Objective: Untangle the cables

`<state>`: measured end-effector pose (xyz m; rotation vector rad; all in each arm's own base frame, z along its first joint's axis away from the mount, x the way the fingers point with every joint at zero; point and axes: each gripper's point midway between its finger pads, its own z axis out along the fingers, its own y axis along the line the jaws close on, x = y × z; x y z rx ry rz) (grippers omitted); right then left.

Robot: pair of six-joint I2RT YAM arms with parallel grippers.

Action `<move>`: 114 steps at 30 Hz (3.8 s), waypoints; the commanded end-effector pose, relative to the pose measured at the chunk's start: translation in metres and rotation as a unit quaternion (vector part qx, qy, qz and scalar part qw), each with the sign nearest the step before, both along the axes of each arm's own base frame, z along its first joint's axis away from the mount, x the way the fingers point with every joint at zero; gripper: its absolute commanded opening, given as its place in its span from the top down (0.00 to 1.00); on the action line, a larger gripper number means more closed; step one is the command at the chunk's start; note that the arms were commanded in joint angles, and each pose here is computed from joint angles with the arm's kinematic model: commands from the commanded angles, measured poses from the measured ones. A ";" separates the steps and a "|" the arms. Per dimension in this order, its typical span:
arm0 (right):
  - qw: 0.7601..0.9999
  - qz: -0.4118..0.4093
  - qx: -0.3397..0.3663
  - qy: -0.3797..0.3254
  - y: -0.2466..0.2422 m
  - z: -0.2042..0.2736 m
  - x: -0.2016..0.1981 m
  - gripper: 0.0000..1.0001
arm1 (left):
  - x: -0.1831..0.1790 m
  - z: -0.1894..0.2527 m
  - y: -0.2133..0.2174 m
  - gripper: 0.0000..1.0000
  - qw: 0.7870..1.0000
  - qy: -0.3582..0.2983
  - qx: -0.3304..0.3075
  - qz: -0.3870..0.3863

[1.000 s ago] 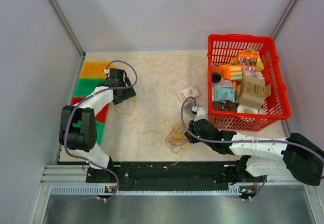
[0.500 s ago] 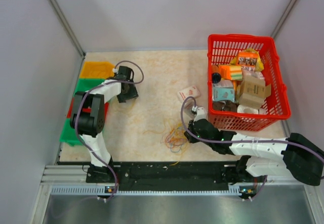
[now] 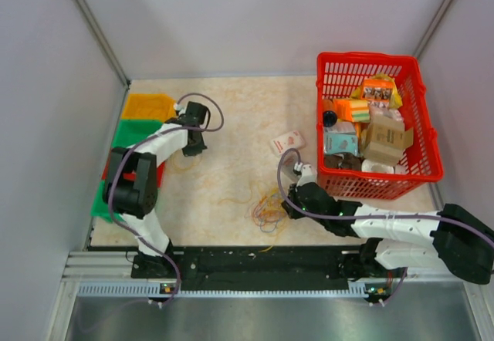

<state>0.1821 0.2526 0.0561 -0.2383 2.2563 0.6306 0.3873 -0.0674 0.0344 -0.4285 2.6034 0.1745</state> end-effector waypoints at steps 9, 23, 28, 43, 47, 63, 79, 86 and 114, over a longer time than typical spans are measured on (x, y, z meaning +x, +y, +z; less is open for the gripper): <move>0.999 0.013 0.023 -0.017 0.010 0.011 0.002 1.00 | 0.048 0.197 0.064 1.00 0.974 -0.218 0.034 0.041; 0.999 0.017 0.023 -0.018 0.012 0.009 0.002 1.00 | 0.075 0.178 0.164 1.00 0.970 -0.202 0.039 0.133; 0.999 0.017 0.023 -0.019 0.013 0.010 0.003 1.00 | 0.078 0.134 0.173 1.00 0.975 -0.150 0.024 0.162; 0.999 0.017 0.033 -0.016 0.010 0.008 0.003 1.00 | 0.069 0.072 0.196 1.00 0.948 -0.119 -0.088 0.281; 0.999 0.019 0.038 -0.017 0.011 0.010 0.003 1.00 | 0.066 0.070 0.205 1.00 0.943 -0.115 -0.095 0.299; 0.998 0.063 -0.016 -0.002 0.020 0.019 0.003 1.00 | -0.026 0.180 0.006 0.18 0.942 -0.251 -0.219 -0.041; 0.988 0.150 0.023 -0.027 0.046 0.050 -0.008 1.00 | -0.186 0.125 -0.224 0.22 0.792 -0.138 -0.421 -0.421; 0.989 0.146 0.030 -0.027 0.044 0.053 -0.010 1.00 | -0.174 0.090 -0.231 0.51 0.839 -0.075 -0.381 -0.381; 0.992 -0.073 -0.083 0.052 0.000 -0.015 0.024 0.96 | -0.178 0.447 0.011 1.00 0.791 -0.592 -0.063 -0.139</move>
